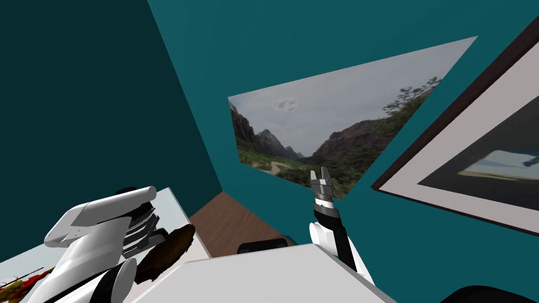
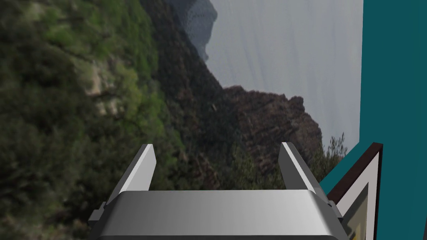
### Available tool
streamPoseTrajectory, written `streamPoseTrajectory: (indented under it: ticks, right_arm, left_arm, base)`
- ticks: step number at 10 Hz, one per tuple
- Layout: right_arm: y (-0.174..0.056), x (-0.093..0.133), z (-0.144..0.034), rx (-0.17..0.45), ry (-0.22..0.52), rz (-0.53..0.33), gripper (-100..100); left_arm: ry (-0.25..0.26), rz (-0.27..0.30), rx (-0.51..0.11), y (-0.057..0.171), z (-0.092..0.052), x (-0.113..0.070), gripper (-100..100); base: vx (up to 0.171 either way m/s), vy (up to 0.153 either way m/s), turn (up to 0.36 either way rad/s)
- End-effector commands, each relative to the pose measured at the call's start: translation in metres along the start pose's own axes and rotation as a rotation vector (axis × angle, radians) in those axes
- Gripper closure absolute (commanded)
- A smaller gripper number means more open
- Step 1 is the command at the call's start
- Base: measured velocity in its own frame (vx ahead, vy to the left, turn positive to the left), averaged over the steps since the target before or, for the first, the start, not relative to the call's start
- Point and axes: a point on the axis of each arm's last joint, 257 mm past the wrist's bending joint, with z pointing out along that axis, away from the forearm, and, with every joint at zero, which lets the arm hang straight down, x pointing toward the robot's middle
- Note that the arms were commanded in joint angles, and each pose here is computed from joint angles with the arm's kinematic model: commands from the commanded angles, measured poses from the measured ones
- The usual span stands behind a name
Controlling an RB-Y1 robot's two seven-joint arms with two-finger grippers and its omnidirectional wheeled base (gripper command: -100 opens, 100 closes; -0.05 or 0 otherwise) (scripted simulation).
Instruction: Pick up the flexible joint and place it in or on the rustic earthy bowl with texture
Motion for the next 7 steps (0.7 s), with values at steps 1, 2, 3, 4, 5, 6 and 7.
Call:
streamPoseTrajectory:
  ticks: [1,2,3,4,5,6,7]
  right_arm:
    - [0.0000,0.0000,0.0000,0.000,0.000,0.000,0]
    - [0.0000,0.0000,0.0000,0.000,0.000,0.000,0]
    - [-0.0002,-0.0003,-0.0002,0.001,0.000,-0.001,0]
    - [-0.0002,-0.0002,-0.0002,0.001,0.000,0.000,0]
    - [-0.0002,-0.0002,-0.0002,0.001,0.000,0.000,0]
    - [-0.0002,-0.0002,-0.0002,0.001,0.000,0.000,0]
    - [-0.0002,-0.0002,-0.0002,0.001,0.000,0.000,0]
  left_arm:
    - [-0.003,-0.015,-0.024,0.0072,-0.0016,-0.0063,100]
    - [-0.002,-0.009,-0.012,0.0031,-0.0012,-0.0043,100]
    - [-0.003,-0.010,-0.016,0.0040,-0.0013,-0.0050,-100]
    - [-0.003,-0.010,-0.015,0.0039,-0.0013,-0.0050,-100]
    - [-0.003,-0.010,-0.015,0.0039,-0.0013,-0.0050,-100]
    - [-0.003,-0.010,-0.015,0.0039,-0.0013,-0.0050,-100]
    - [-0.003,-0.010,-0.015,0.0039,-0.0013,-0.0050,-100]
  base:
    - [0.036,0.021,0.040]
    - [0.012,0.009,0.005]
    - [0.000,0.000,0.000]
    - [0.000,0.000,0.000]
    - [0.000,0.000,0.000]
    - [0.000,0.000,0.000]
    - [0.000,0.000,0.000]
